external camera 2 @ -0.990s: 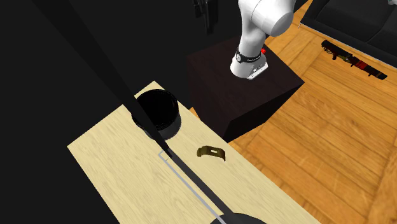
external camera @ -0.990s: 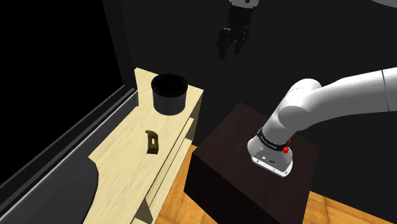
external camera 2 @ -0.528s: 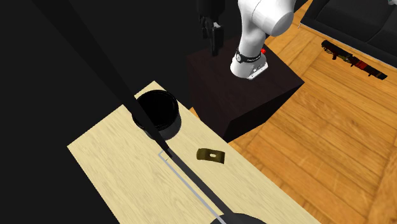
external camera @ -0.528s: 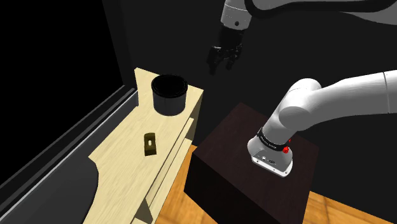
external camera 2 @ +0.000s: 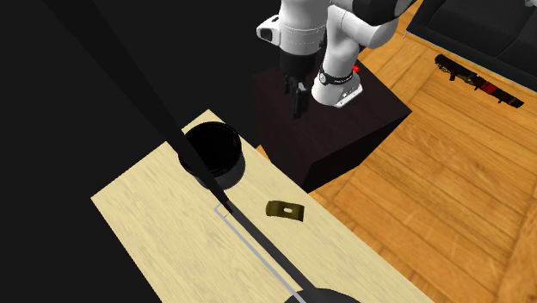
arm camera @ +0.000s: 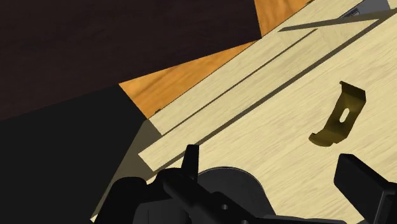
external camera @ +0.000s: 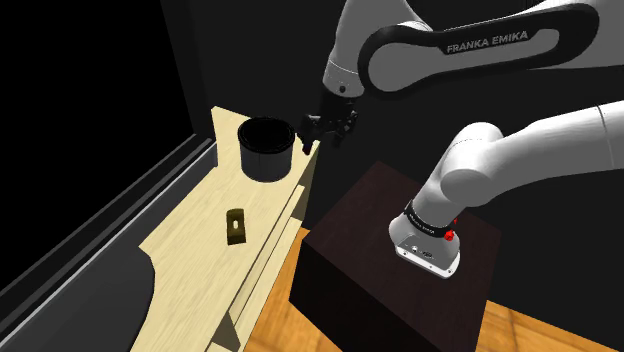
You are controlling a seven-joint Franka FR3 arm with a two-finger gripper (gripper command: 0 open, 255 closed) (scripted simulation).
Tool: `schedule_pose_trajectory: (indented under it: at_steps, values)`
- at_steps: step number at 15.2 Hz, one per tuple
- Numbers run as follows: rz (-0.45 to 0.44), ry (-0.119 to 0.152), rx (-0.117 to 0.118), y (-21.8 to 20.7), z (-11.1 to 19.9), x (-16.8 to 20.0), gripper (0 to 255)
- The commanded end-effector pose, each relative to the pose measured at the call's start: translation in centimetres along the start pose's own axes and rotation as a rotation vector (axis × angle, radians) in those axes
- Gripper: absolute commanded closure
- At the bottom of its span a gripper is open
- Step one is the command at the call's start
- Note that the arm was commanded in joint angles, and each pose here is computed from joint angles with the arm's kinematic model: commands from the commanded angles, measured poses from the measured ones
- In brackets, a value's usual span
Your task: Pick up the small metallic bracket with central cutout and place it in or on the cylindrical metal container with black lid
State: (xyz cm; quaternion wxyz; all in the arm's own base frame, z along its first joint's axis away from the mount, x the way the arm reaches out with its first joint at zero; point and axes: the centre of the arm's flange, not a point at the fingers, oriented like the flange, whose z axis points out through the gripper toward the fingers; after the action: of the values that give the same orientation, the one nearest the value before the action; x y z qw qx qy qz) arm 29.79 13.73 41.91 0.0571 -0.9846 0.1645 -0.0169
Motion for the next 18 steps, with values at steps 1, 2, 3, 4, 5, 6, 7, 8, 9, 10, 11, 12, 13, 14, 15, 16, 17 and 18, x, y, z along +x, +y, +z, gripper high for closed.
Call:
schedule_pose_trajectory:
  at_steps: [1,2,3,4,5,6,7,8,9,10,11,12,13,14,15,16,17,18]
  values:
    - [0.033,0.018,0.016,-1.4,1.9,-0.4,0]
    - [0.048,0.025,0.023,-2.1,3.0,-0.6,0]
    - [0.064,0.033,0.029,-2.8,4.0,-0.8,0]
    - [0.079,0.040,0.036,-3.5,5.1,-0.9,0]
    - [0.094,0.047,0.043,-4.2,6.1,-1.1,0]
    - [0.109,0.055,0.050,-5.0,7.2,-1.2,0]
    - [0.124,0.062,0.057,-5.7,8.2,-1.3,0]
    - [0.140,0.070,0.064,-6.5,9.2,-1.3,0]
    - [0.155,0.077,0.070,-7.3,10.2,-1.4,0]
    - [0.170,0.085,0.077,-8.0,11.3,-1.4,0]
    - [0.185,0.092,0.084,-8.8,12.3,-1.4,0]
    - [0.200,0.100,0.091,-9.6,13.3,-1.4,0]
    - [0.216,0.107,0.098,-10.4,14.3,-1.4,0]
    - [0.231,0.115,0.104,-11.2,15.3,-1.4,0]
    - [0.246,0.122,0.111,-12.0,16.3,-1.3,0]
    - [0.261,0.130,0.118,-12.8,17.2,-1.2,0]
    - [0.276,0.137,0.125,-13.6,18.2,-1.1,0]
    - [0.292,0.145,0.132,-14.4,19.2,-1.0,0]
